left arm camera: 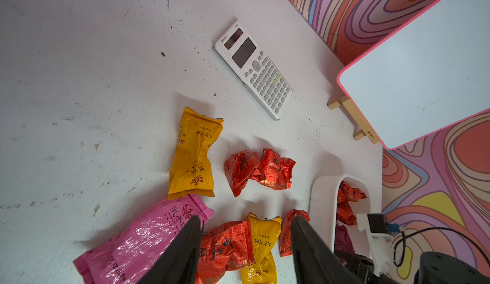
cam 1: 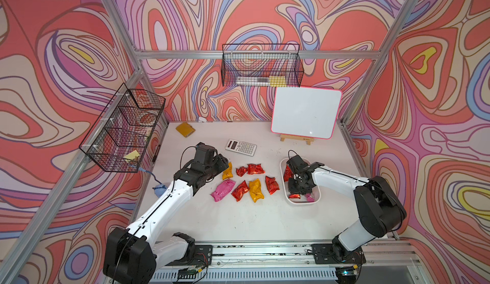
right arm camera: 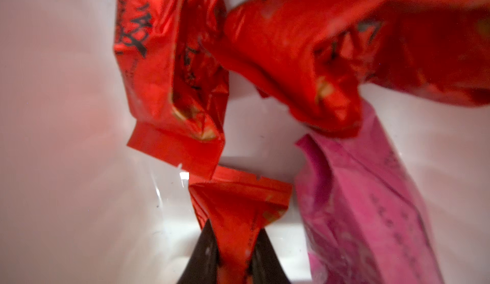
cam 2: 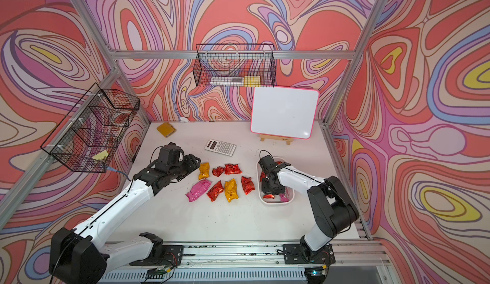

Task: Take the tea bags out of the storage box
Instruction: Pick up the tea bag from the storage box, then place the tea bag at the center of the board.

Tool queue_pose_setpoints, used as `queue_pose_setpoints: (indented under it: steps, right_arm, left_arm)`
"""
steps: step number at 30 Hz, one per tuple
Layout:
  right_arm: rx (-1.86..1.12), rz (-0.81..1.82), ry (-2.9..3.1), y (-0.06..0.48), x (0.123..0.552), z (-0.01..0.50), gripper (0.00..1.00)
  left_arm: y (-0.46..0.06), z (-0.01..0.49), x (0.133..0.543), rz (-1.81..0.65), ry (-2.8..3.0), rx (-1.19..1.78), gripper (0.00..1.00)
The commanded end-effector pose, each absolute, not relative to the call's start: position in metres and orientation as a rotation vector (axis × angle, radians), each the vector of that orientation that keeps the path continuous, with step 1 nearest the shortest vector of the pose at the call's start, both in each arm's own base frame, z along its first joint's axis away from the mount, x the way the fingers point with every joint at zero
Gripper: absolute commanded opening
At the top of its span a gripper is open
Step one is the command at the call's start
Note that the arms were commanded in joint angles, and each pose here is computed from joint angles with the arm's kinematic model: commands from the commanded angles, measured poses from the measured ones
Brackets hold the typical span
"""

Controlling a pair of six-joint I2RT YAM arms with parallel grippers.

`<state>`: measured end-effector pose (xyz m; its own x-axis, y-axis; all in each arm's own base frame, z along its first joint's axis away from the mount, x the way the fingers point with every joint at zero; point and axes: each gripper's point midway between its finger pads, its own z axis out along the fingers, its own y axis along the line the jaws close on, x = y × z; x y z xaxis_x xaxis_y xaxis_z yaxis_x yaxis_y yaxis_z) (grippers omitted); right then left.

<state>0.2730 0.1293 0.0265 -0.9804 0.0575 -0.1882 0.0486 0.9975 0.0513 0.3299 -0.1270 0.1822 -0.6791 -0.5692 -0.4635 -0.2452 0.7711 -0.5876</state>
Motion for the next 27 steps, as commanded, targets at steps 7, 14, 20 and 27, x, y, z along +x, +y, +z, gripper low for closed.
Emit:
queue_pose_setpoints:
  steps: [7,14,20,27]
  right_arm:
    - [0.108,0.114,2.906,0.126,0.265,0.05,0.12]
    - [0.112,0.196,2.824,0.129,0.265,0.088,0.12]
    - [0.094,0.32,2.731,0.15,0.268,0.128,0.12]
    - [-0.082,0.425,2.674,0.222,0.257,0.152,0.12]
  left_arm:
    - [-0.126,0.184,0.33,-0.671,2.285,-0.643,0.58]
    - [-0.121,0.179,0.326,-0.666,2.277,-0.684,0.57]
    - [-0.117,0.174,0.322,-0.657,2.272,-0.727,0.57]
    - [-0.104,0.174,0.313,-0.611,2.245,-0.773,0.57]
